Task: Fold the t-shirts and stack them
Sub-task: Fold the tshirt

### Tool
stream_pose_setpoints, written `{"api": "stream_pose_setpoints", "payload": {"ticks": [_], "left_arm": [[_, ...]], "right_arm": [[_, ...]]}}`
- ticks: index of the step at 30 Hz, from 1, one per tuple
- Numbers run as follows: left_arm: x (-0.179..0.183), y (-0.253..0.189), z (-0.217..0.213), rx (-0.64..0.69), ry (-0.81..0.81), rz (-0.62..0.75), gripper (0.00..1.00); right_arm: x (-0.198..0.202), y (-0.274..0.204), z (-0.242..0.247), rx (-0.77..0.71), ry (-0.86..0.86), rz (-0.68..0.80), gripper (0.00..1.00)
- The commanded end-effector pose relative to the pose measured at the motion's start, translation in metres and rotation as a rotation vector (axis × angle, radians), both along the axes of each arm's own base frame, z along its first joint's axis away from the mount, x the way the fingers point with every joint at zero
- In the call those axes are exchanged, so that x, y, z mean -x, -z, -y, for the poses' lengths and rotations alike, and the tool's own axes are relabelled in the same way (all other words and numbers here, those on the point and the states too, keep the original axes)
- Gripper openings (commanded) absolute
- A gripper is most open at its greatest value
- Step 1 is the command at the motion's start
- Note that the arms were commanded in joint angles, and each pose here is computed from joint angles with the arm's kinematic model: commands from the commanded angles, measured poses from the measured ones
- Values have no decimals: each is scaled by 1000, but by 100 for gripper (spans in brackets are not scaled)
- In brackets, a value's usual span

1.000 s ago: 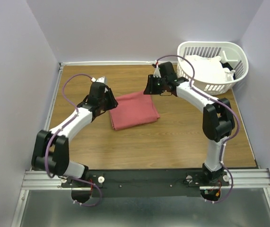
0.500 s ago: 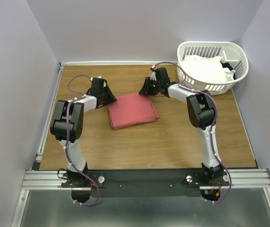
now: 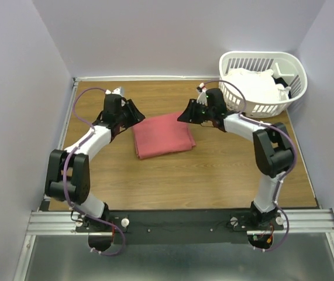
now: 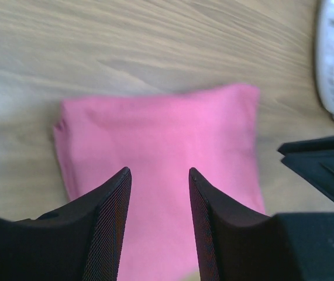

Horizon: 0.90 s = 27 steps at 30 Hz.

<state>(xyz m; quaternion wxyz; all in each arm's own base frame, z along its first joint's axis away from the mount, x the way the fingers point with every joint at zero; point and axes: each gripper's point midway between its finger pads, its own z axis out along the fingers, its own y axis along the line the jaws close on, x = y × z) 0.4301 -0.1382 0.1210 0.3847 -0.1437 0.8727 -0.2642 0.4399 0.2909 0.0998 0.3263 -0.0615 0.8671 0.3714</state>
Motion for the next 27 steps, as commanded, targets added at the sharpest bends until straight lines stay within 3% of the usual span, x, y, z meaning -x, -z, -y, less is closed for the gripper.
{"api": "stream_pose_setpoints", "payload": {"ticks": [1, 3, 7, 11, 16, 19, 22, 27], "left_arm": [[60, 7, 22, -17, 89, -17, 52], [81, 13, 29, -13, 119, -32, 50], [123, 58, 30, -44, 124, -124, 45], [132, 88, 18, -56, 57, -179, 38], [144, 106, 9, -56, 22, -242, 36], [148, 101, 6, -62, 13, -240, 36], [142, 74, 3, -70, 3, -179, 39], [131, 1, -16, -121, -67, 4, 59]], "right_arm": [[69, -7, -11, -235, -134, -90, 44], [81, -25, -11, -307, -151, -32, 45], [99, 7, 1, -281, -115, -80, 46], [105, 42, 10, -275, -78, -126, 46], [105, 83, 41, -269, 22, -206, 45], [111, 77, 42, -287, -2, -214, 45], [111, 41, 32, -351, -50, -183, 45], [112, -31, -12, -446, -189, -92, 53]]}}
